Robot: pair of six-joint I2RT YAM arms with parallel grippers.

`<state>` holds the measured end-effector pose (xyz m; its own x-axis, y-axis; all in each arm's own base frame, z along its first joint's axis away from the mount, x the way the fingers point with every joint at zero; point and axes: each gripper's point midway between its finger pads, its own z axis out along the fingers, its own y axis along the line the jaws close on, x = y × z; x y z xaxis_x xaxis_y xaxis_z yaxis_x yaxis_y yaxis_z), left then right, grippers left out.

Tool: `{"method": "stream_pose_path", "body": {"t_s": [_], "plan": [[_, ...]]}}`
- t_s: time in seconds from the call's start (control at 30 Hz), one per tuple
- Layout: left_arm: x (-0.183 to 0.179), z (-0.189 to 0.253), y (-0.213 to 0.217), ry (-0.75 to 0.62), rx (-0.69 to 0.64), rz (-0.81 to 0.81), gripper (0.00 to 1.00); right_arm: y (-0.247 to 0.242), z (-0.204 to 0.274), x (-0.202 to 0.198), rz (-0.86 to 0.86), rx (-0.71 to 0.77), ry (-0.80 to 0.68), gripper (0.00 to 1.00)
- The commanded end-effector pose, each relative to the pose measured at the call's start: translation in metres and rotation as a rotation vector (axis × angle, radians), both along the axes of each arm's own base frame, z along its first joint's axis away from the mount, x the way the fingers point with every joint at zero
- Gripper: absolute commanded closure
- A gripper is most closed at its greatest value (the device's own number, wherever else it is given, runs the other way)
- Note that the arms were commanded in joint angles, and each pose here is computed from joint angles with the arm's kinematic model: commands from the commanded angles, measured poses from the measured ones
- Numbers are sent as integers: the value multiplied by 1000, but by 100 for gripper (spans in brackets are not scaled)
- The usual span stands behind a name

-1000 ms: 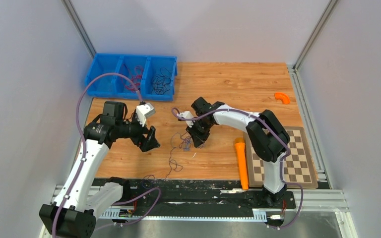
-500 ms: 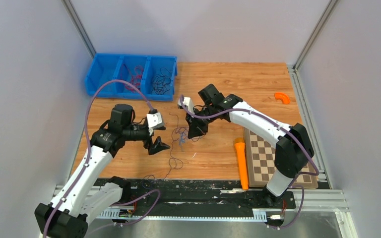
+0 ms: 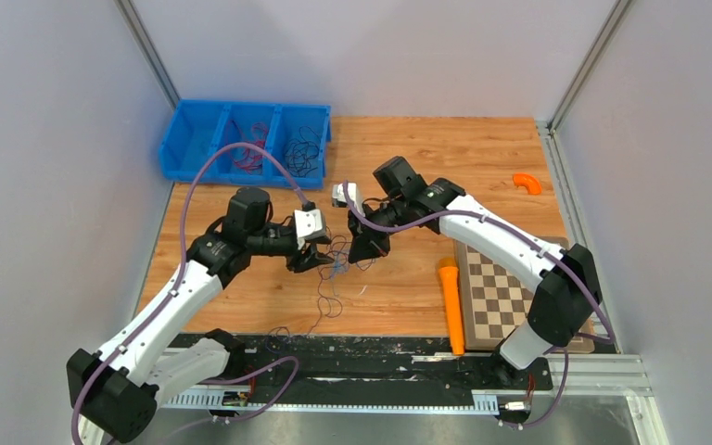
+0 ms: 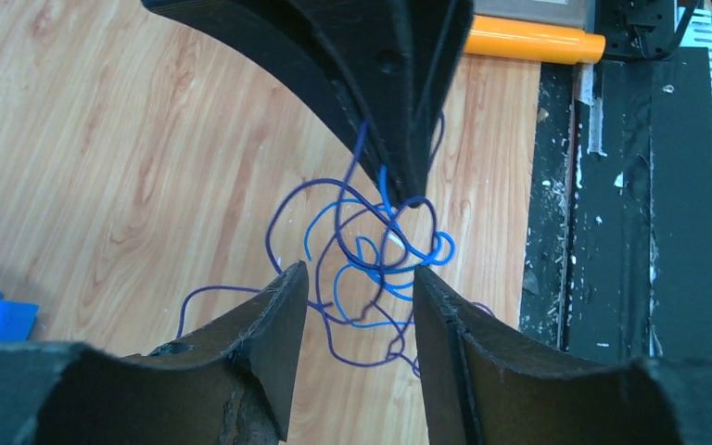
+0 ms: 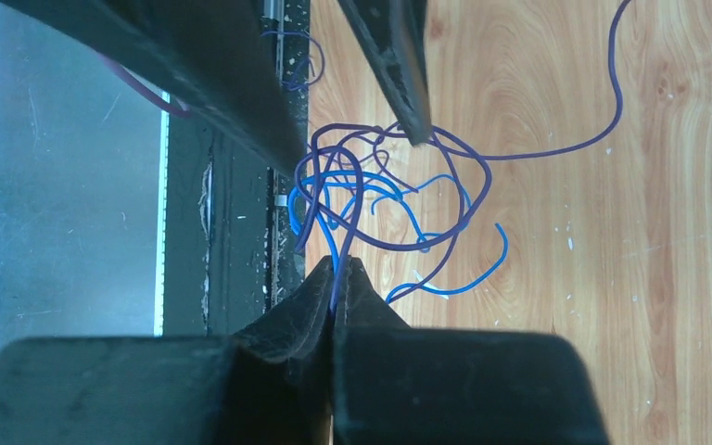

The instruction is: Untangle the cables

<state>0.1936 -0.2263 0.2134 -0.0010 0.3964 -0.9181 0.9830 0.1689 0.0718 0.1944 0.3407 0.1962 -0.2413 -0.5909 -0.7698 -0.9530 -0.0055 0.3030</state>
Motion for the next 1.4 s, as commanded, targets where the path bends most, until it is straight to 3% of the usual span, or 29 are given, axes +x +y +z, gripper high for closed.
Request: {"method": "stream_pose_path", "body": {"t_s": [0.0,0.07,0.17,0.23,0.6,0.7,0.8,1.03,1.17,1.37], "plan": [[11,13,-10,-48,-32,0,48,5,29,-12,68,91,-50,100],[9,10,-13,-34,-27,-12,58,5,30,-12,66,91,-53,99],[3,16,-14,-13,-31,-27,86,2,25,-5,35,65,-69,95],[4,30,-12,-18,-51,6,99,-3,14,3,9,32,-89,90],[26,170,10,-115,-297,245,100,-55,-86,82,-280,-140,-27,89],[46,206,25,-144,-355,331,100,-70,-106,87,-313,-178,-14,89],[56,261,39,-214,-443,388,100,-82,-128,89,-323,-229,-29,100],[72,341,57,-384,-547,495,100,-110,-163,92,-359,-325,-21,100],[99,383,93,-513,-599,694,100,-124,-177,94,-384,-374,-12,100],[132,433,142,-589,-645,894,100,-130,-187,89,-387,-405,6,100]]}}
